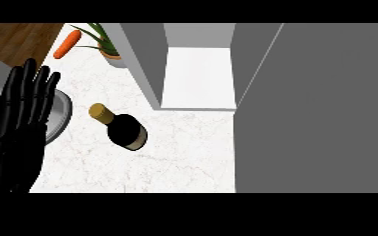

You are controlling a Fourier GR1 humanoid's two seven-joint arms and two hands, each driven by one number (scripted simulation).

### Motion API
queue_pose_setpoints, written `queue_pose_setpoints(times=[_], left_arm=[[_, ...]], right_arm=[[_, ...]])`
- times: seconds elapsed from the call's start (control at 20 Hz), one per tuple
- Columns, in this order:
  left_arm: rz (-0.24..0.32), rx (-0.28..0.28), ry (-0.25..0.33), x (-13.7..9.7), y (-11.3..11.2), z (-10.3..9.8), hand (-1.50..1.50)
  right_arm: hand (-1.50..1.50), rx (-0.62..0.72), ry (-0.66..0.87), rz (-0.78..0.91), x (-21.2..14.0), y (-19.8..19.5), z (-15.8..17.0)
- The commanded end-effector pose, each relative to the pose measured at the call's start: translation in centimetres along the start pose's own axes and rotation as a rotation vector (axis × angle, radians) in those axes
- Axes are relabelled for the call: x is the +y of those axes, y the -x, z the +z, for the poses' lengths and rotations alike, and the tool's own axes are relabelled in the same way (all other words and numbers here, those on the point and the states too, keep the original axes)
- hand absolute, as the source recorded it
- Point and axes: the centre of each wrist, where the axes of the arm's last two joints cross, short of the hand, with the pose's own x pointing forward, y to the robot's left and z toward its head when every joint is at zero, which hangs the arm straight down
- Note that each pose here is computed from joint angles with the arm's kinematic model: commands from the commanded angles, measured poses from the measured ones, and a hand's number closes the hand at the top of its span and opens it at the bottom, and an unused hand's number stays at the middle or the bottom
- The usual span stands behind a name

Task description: Pick up the wine, place it into the cabinet and close the cabinet

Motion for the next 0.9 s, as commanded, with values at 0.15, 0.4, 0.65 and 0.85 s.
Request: queue_pose_setpoints(times=[0.15,0.4,0.65,0.85], left_arm=[[-0.076,-0.015,-0.13,-6.2,-0.5,0.5,-1.5],[0.197,0.168,-0.19,-9.7,0.3,0.6,-1.5],[0.212,0.144,-0.211,-15.6,-1.7,0.5,-1.5],[0.219,0.119,-0.211,-17.1,-3.2,-0.5,-1.5]], right_arm=[[-1.5,0.021,-0.05,-0.042,-0.6,-0.9,2.4],[-1.5,0.137,-0.258,-0.147,1.7,-1.6,3.7],[-1.5,0.141,-0.252,-0.154,0.9,-4.3,4.4],[-1.5,0.151,-0.267,-0.149,0.0,-7.8,5.1]])
